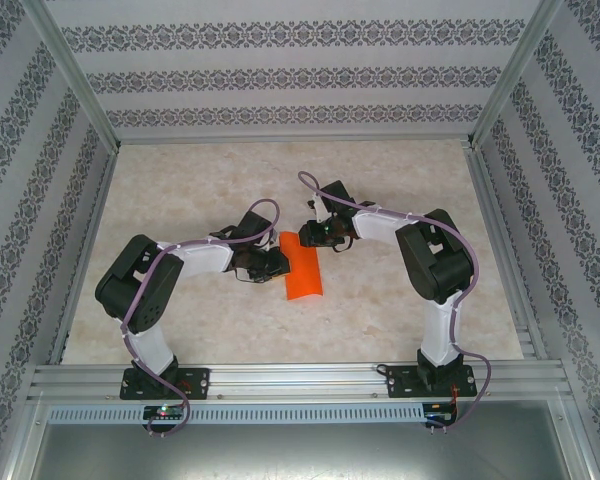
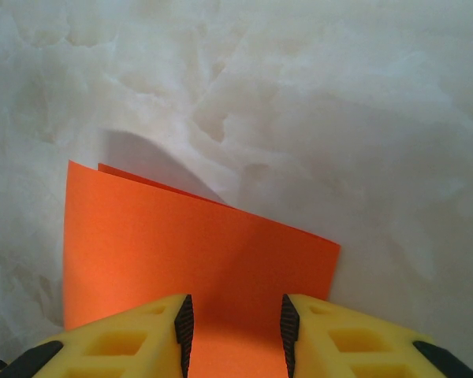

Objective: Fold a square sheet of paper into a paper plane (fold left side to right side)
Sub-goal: Third fold the triangle at the center of the table.

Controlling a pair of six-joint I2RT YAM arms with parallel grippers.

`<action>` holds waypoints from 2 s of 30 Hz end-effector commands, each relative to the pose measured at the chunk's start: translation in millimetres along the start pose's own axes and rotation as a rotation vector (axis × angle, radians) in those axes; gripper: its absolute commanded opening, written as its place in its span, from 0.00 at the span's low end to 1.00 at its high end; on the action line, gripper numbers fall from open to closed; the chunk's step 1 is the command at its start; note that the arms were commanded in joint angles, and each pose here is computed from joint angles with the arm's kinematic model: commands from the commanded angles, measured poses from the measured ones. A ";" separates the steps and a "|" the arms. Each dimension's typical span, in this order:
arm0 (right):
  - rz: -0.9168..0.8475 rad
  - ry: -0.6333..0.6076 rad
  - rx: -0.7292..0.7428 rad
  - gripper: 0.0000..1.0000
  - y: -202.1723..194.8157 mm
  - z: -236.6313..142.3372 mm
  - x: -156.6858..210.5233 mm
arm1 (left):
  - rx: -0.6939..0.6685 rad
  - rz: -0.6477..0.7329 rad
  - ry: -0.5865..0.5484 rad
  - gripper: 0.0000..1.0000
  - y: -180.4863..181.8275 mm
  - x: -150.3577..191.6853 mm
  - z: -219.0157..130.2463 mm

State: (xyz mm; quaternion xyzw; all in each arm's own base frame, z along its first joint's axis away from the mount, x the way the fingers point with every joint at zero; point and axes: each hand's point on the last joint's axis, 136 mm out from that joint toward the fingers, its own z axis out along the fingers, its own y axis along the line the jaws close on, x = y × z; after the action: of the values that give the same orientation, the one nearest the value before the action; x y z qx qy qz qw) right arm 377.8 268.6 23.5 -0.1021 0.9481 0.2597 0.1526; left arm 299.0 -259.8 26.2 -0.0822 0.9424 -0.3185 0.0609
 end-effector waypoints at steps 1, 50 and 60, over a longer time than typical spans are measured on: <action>-0.004 0.026 0.034 0.38 -7.5 3.8 7.3 | 0.028 0.021 -0.014 0.18 -10.1 0.7 -4.8; -1.030 -0.407 0.172 0.79 99.0 -45.6 139.8 | 0.081 -0.068 0.008 0.00 -28.6 5.7 -21.1; -1.028 -0.371 0.224 0.53 104.3 -32.1 127.6 | 0.077 -0.064 0.012 0.00 -27.4 6.2 -19.6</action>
State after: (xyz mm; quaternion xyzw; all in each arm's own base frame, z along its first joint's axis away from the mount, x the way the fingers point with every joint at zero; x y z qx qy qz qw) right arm 219.7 323.8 53.4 -0.4896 0.7520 0.0763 0.4347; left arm 293.2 -264.0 48.2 -0.1153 0.9287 -0.3490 0.0498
